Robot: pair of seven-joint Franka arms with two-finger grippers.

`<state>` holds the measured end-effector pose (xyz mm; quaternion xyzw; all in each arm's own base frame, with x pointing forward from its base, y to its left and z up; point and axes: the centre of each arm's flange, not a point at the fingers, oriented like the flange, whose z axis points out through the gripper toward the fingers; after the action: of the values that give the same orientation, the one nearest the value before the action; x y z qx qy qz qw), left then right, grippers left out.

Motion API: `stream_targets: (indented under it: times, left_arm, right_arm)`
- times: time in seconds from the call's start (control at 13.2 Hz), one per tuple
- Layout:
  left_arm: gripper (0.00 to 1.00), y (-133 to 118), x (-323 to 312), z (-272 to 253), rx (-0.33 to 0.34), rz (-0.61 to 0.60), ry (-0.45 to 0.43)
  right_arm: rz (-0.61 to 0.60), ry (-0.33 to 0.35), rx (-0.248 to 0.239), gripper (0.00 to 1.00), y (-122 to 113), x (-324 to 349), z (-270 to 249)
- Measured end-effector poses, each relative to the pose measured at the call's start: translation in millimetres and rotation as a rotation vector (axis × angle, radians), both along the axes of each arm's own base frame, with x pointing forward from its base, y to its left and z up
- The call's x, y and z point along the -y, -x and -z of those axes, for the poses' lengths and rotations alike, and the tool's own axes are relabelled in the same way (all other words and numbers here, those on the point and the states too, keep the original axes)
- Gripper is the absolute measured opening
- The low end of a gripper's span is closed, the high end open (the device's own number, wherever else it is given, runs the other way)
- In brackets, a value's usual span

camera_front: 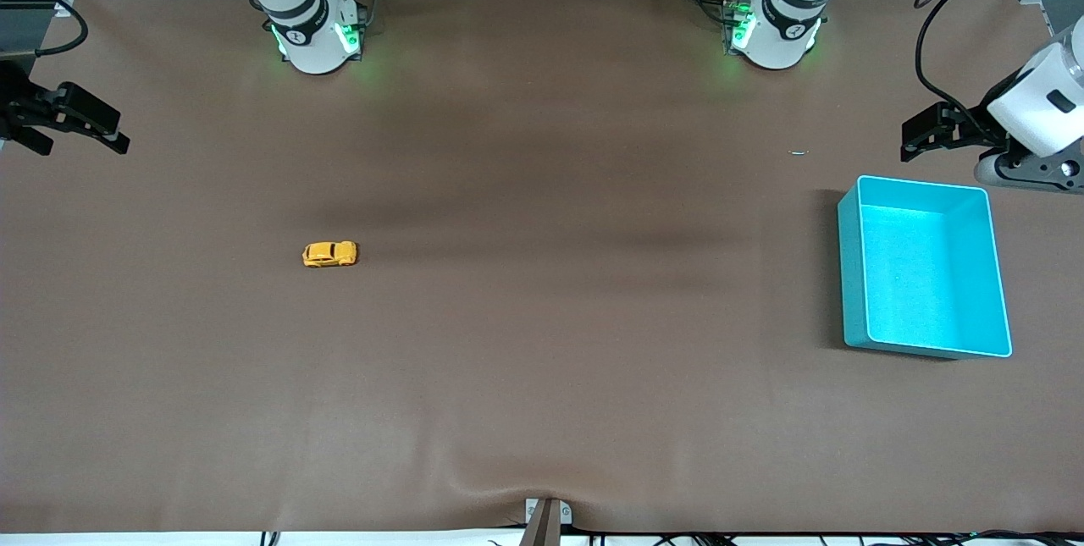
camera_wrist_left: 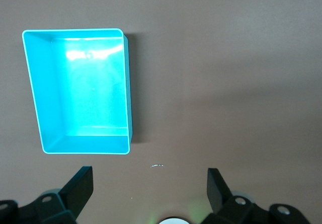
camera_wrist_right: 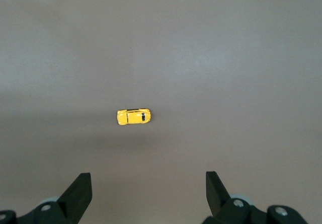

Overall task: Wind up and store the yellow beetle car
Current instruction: 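Reach the right gripper down over the yellow toy car and grasp it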

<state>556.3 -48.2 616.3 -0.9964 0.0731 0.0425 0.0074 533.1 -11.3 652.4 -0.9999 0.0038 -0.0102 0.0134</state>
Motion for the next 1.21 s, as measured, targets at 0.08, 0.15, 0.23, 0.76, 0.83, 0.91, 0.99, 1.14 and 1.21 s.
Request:
stream_targets:
  times: [0.08,0.15,0.23,0.76,0.83,0.91,0.99,1.14,1.21]
  left_arm:
    - [1.0,0,0,0,0.0,0.002,0.0]
    - [1.0,0,0,0,0.001,0.011,0.001]
    - [1.0,0,1,-1,0.001,0.024,0.002]
    - [1.0,1,7,-1,0.002,0.043,0.003]
    - [1.0,1,7,-1,0.002,0.043,0.003]
    - [1.0,1,7,-1,0.003,0.043,0.003]
    - [1.0,1,7,-1,0.002,0.043,0.003]
    - [1.0,0,7,0,0.0,0.044,0.003]
    - [1.0,0,9,1,-0.001,0.046,0.003]
  right_arm:
    - [0.0,0.0,-0.001,1.0,0,0,0]
    - [0.0,0.0,-0.004,1.0,0,0,1]
    - [0.0,0.0,-0.006,1.0,0,0,2]
    - [-0.337,0.009,0.016,1.0,-16,-1,87]
    - [-0.42,0.016,0.035,1.0,-19,-1,115]
    - [-0.506,0.023,0.048,1.0,-21,-2,144]
    - [-0.599,0.027,0.045,1.0,-19,-4,172]
    - [-0.801,0.018,0.004,1.0,-16,-19,218]
    - [-0.899,0.008,-0.022,1.0,-15,-30,238]
